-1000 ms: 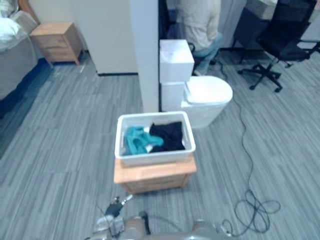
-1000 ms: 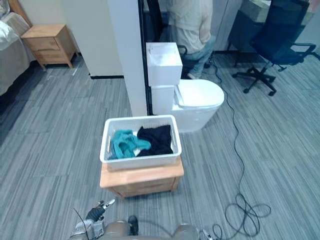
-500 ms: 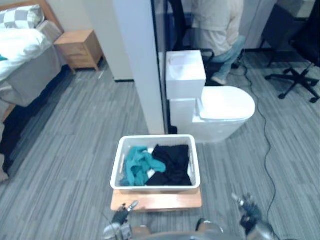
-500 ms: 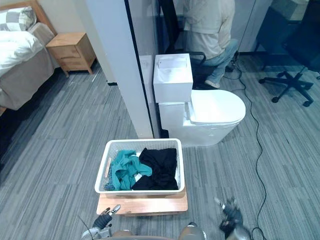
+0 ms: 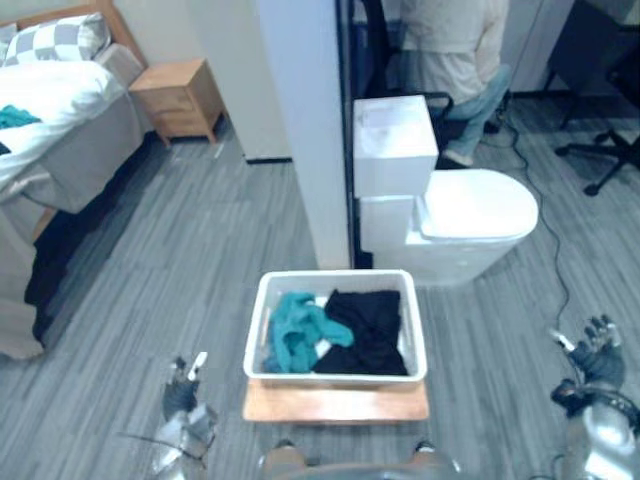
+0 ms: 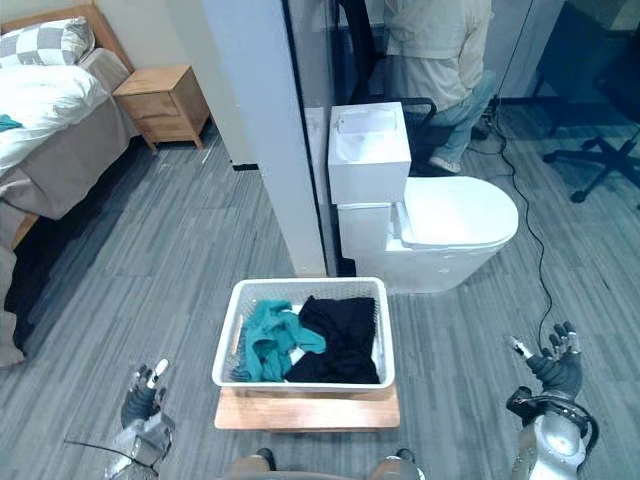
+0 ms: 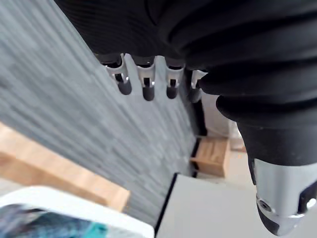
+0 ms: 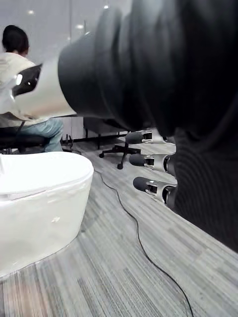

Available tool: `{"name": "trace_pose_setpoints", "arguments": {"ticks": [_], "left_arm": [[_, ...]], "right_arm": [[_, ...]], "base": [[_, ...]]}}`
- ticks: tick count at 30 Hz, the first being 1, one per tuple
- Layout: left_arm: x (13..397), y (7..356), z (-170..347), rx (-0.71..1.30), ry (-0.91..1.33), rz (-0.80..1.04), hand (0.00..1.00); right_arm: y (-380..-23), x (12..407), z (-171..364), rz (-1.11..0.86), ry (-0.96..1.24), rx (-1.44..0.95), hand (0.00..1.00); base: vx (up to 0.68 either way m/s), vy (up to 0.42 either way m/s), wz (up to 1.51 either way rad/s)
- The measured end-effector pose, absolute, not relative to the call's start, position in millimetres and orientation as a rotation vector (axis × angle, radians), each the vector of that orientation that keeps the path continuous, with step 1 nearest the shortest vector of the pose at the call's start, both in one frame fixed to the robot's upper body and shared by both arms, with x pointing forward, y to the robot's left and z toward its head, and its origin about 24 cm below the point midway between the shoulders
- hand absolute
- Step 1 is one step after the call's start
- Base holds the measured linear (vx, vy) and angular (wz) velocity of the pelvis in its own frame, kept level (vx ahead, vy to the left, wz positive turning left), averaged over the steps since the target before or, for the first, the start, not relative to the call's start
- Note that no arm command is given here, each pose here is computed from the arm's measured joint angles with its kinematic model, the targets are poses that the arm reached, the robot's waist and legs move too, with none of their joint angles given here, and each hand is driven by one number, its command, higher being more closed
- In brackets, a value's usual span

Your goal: Pick up the laundry basket with both hands and put the clothes into the washing machine.

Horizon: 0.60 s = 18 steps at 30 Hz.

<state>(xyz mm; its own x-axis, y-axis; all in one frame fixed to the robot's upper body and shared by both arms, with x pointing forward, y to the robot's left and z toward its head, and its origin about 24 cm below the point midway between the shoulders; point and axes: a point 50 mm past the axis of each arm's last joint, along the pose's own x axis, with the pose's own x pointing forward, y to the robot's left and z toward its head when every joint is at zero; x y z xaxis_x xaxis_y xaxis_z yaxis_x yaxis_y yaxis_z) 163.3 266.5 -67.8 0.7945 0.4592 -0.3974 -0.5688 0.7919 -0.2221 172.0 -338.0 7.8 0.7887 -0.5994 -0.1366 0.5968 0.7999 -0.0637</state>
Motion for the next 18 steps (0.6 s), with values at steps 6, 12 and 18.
{"name": "trace_pose_setpoints", "arguments": {"ticks": [6, 12, 18], "left_arm": [[220, 278, -26, -0.246, 0.176, 0.47, 0.0], [280, 240, 4, -0.197, 0.104, 0.277, 0.0], [305, 213, 3, -0.146, 0.172, 0.179, 0.0]], "right_arm": [[-298, 228, 20, -0.339, 0.113, -0.035, 0.0], [-282, 277, 45, -0.176, 0.085, -0.112, 0.0], [-249, 311, 57, -0.023, 0.088, -0.147, 0.0]], "base": [[-0.02, 0.131, -0.36], [-0.11, 0.008, 0.03], [-0.08, -0.022, 0.05]]}}
